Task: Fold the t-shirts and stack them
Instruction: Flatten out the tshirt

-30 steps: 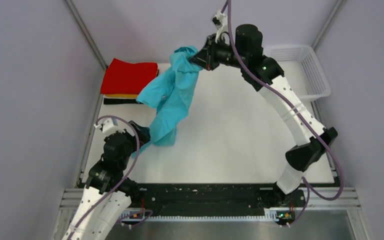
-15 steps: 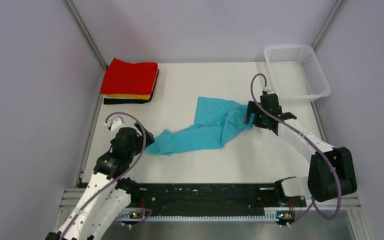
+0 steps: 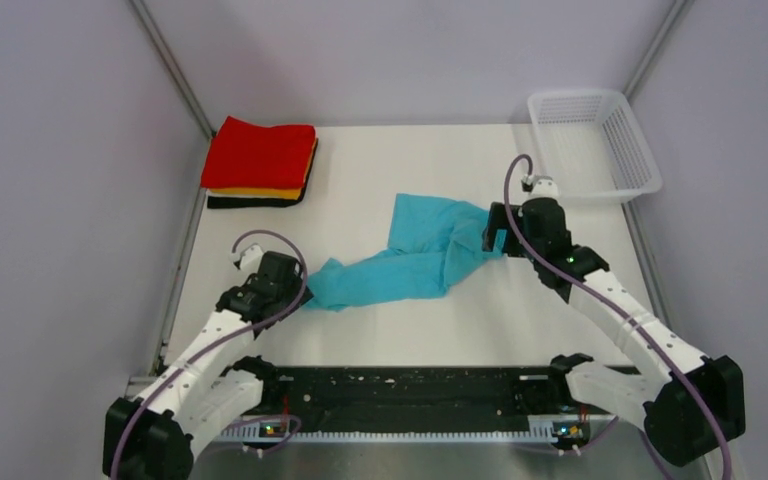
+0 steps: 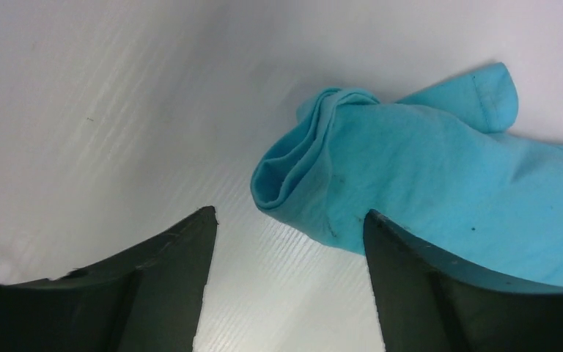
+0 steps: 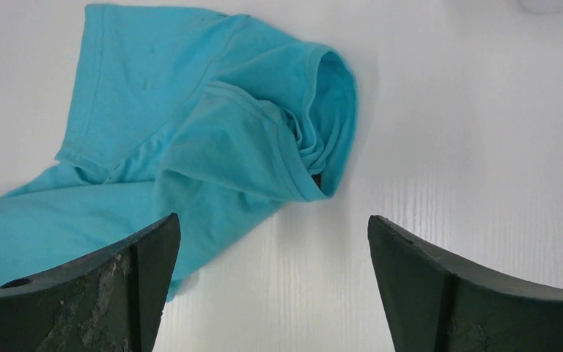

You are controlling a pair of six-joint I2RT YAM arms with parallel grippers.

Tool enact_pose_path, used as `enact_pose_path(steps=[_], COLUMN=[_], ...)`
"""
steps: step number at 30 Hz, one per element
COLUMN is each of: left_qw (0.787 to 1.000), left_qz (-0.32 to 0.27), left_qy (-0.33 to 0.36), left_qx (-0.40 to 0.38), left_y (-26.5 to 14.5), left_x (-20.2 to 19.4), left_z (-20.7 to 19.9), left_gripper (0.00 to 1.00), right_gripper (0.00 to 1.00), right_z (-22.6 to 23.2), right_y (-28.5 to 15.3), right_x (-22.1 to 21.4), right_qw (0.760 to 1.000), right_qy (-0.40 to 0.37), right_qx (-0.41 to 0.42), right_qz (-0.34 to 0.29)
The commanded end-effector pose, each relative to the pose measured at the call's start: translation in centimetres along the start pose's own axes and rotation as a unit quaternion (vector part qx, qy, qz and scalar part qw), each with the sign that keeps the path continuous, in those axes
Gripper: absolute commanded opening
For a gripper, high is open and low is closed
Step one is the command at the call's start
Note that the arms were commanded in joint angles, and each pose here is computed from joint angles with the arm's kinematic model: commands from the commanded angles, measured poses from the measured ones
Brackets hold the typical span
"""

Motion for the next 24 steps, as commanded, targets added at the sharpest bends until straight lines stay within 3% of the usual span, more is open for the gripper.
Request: enact_pose_path(steps=[1,4,7,9,10,19,24], left_qw=[0.999,0.998,0.997,0.997,0.996,0.993,0.992], left_qz=[-0.049,-0.068,-0.076,-0.078,-0.08,-0.113,-0.117], left_qy=[-0.017,-0.018,-0.017,-0.018,-0.018,-0.02,-0.021], left_qx=[-0.006,-0.006,0.005,0.02,0.027,-0.017,-0.048], left_y=[1.0,1.5,2.2,2.6,2.7,1.8,1.1], left_x=[1.3,1.7,2.1,2.4,2.5,3.3,3.4], left_z=[-1.0,-1.3,-1.3,-1.2,-1.1,-1.4,-1.6], left_gripper=[0.69,0.48,0.37,0.09,0.0,0.0,0.0], right_gripper=[0.97,0.97,0.97,0.97,0.97,0.97,0.95], right_z=[0.5,1.4,2.7,3.3,3.6,1.7,3.7], right_y=[-0.2,-0.3,0.0,0.4,0.7,2.8,3.4], right_x=[-1.1,-2.1,-3.0,-3.5,-3.7,-4.5,-3.7], right_qw=[1.0,0.999,0.998,0.998,0.997,0.981,0.985], right_qy=[-0.01,-0.021,-0.038,-0.044,-0.052,-0.177,-0.167], right_qx=[0.014,0.017,0.027,0.029,0.029,-0.069,0.01], right_qz=[0.008,0.021,0.033,0.041,0.043,0.046,0.035])
Point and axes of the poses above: each gripper's point midway between its finger pads, its own y axis out along the fingers, its own z axis along the line the jaws close on, x = y × z, the point moved 9 cm from there along -y, back along the fingers, and after that the axes turned 4 degrees about y, right-handed, at the moved point
